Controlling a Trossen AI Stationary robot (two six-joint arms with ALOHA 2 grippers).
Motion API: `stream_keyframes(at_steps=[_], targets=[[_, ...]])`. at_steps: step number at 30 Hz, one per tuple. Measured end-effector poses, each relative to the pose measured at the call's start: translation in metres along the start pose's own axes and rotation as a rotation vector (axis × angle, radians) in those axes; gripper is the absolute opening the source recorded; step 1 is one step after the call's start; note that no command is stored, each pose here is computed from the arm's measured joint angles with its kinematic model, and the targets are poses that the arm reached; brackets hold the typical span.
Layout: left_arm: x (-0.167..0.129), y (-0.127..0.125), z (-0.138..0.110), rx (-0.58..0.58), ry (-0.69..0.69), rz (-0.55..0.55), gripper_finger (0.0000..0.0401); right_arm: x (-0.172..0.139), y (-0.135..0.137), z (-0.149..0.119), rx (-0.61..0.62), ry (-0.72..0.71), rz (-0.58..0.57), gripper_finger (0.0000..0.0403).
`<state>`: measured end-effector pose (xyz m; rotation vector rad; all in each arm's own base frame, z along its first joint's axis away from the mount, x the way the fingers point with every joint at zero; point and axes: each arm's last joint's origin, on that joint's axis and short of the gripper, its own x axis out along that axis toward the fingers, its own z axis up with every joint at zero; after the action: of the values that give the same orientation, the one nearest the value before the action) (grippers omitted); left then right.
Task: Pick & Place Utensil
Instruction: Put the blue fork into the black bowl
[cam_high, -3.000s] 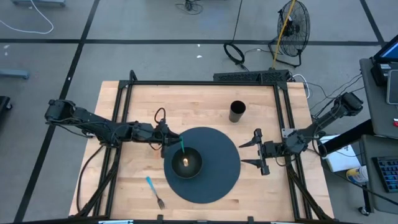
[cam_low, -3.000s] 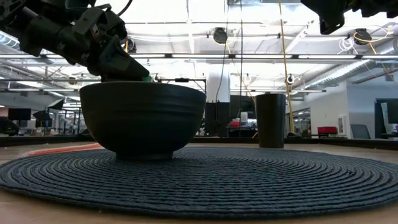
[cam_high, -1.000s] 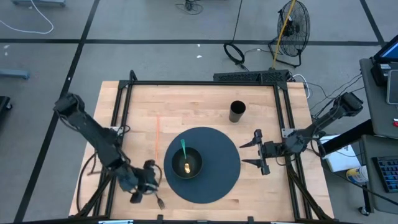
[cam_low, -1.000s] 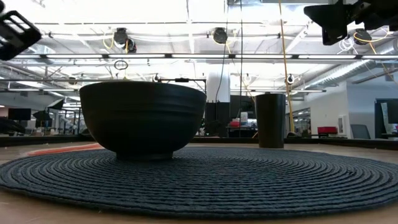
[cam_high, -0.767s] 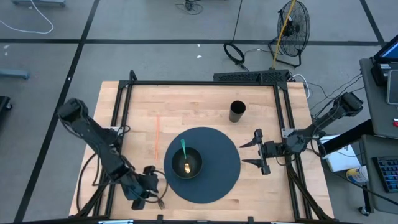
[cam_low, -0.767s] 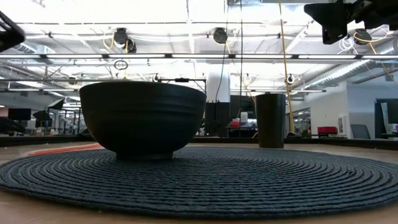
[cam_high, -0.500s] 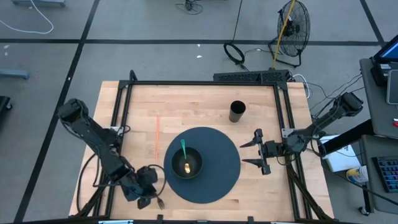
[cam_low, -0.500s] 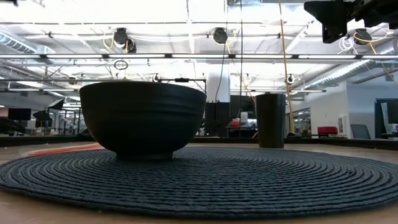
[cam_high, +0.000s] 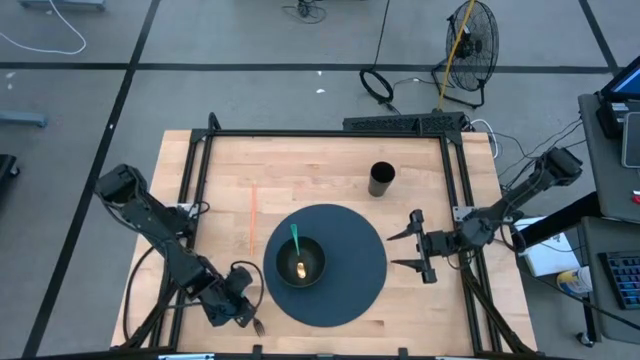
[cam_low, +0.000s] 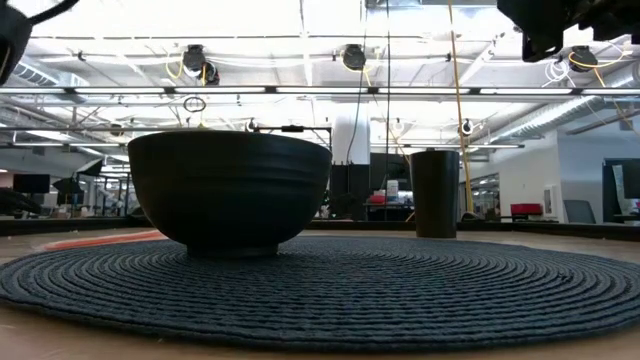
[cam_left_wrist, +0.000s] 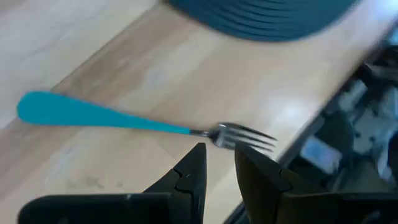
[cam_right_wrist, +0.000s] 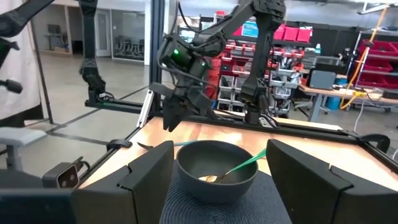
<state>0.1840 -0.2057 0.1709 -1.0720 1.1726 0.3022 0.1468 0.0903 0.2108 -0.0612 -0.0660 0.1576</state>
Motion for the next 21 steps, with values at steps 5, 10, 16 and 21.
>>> stream_keyframes(at_steps=[5,10,16,21], targets=[[0.006,0.002,-0.001,-0.150,0.017,0.026,0.0088,-0.002,0.006,-0.001,-0.042,0.009,0.040,0.0251],[0.009,0.000,-0.002,-0.259,0.030,0.009,0.0088,-0.006,0.014,-0.002,-0.117,0.019,0.089,0.0251],[0.019,-0.002,-0.003,-0.333,-0.011,-0.014,0.0088,-0.010,0.021,-0.004,-0.202,0.030,0.138,0.0251],[0.036,-0.003,-0.006,-0.373,0.042,-0.021,0.0089,-0.012,0.024,-0.006,-0.238,0.047,0.164,0.0251]])
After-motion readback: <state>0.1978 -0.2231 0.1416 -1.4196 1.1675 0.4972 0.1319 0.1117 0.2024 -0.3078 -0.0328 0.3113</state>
